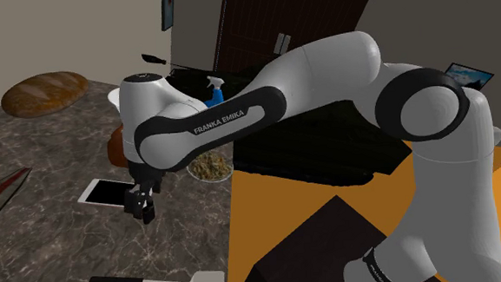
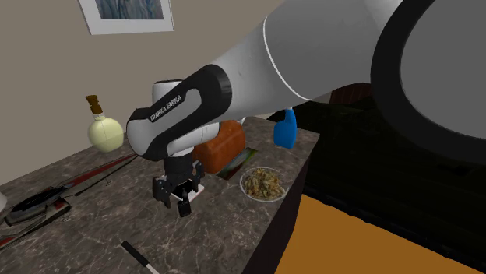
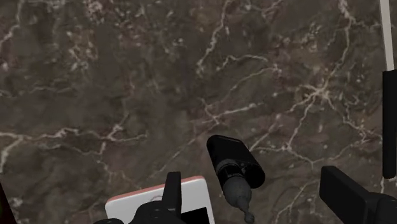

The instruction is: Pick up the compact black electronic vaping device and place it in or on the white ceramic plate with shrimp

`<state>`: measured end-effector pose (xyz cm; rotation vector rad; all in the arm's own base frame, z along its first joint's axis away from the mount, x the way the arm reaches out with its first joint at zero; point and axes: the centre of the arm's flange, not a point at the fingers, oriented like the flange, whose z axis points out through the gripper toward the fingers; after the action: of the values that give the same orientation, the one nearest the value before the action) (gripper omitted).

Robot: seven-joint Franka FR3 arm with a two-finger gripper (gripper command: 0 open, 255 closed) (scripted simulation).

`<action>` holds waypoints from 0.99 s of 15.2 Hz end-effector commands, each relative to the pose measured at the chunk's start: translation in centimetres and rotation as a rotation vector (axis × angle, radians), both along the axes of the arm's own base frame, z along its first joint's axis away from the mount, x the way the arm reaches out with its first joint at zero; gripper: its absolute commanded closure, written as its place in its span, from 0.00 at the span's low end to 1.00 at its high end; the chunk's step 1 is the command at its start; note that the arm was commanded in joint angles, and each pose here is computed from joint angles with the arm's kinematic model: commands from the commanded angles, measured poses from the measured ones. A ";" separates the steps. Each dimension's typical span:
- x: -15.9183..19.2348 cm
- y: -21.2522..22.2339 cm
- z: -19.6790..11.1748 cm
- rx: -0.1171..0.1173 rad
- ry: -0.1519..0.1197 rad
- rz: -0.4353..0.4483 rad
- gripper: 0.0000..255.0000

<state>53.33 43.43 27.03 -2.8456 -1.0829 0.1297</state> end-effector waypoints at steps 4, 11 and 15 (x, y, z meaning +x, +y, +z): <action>0.0 0.0 -0.1 0.000 0.000 0.000 0.00; 0.0 0.0 -0.1 0.000 0.000 0.000 1.00; 0.0 0.0 -0.1 0.000 0.000 0.000 1.00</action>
<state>53.40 43.49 27.02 -2.8450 -1.0828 0.1253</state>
